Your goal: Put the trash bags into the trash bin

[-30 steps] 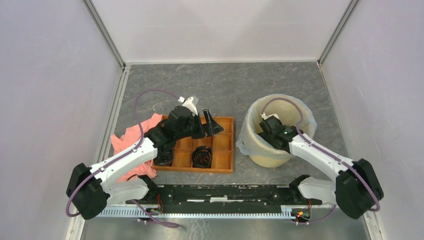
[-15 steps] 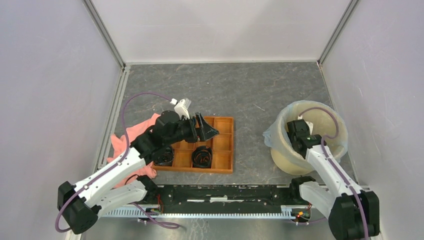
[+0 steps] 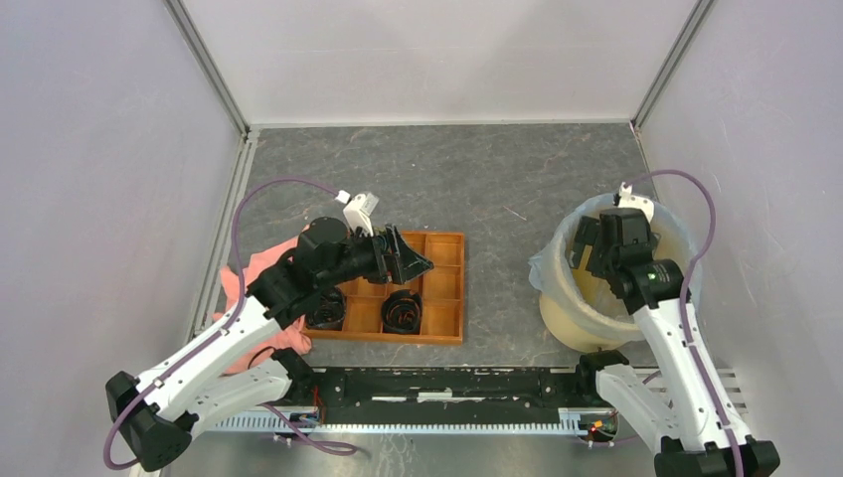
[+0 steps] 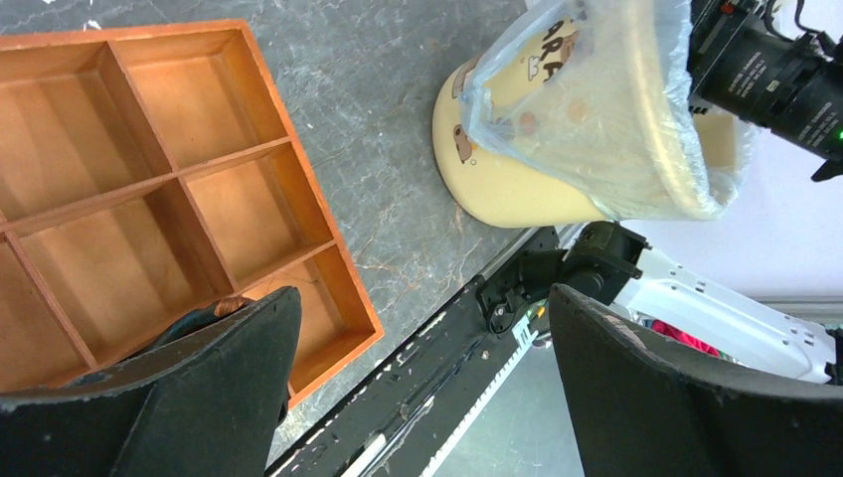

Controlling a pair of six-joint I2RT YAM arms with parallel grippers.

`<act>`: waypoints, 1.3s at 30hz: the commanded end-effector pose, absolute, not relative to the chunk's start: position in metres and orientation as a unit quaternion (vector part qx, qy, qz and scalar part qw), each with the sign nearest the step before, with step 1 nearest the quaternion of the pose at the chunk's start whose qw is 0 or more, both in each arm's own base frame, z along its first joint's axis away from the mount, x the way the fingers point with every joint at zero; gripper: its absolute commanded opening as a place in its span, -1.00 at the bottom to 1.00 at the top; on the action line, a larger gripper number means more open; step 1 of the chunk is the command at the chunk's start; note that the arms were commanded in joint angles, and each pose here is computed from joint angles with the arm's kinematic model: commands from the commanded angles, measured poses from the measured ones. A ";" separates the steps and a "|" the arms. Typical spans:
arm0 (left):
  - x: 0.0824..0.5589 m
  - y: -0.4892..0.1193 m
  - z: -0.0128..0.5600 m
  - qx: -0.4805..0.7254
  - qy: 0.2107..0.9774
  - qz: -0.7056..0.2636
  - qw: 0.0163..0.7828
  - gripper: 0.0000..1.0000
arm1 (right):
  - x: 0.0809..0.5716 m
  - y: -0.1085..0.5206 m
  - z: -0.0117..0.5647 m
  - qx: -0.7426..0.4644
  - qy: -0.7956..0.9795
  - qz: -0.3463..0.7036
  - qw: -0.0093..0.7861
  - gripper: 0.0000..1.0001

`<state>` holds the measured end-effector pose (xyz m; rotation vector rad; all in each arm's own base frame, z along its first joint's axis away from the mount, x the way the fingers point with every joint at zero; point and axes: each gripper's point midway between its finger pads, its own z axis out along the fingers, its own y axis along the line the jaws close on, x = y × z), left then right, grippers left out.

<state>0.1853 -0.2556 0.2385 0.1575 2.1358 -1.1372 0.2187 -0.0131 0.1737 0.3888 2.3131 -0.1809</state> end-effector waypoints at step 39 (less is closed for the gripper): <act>0.149 -0.048 0.567 -0.025 0.606 -0.257 0.752 1.00 | 0.145 0.007 0.544 -0.021 0.567 0.038 0.822 0.96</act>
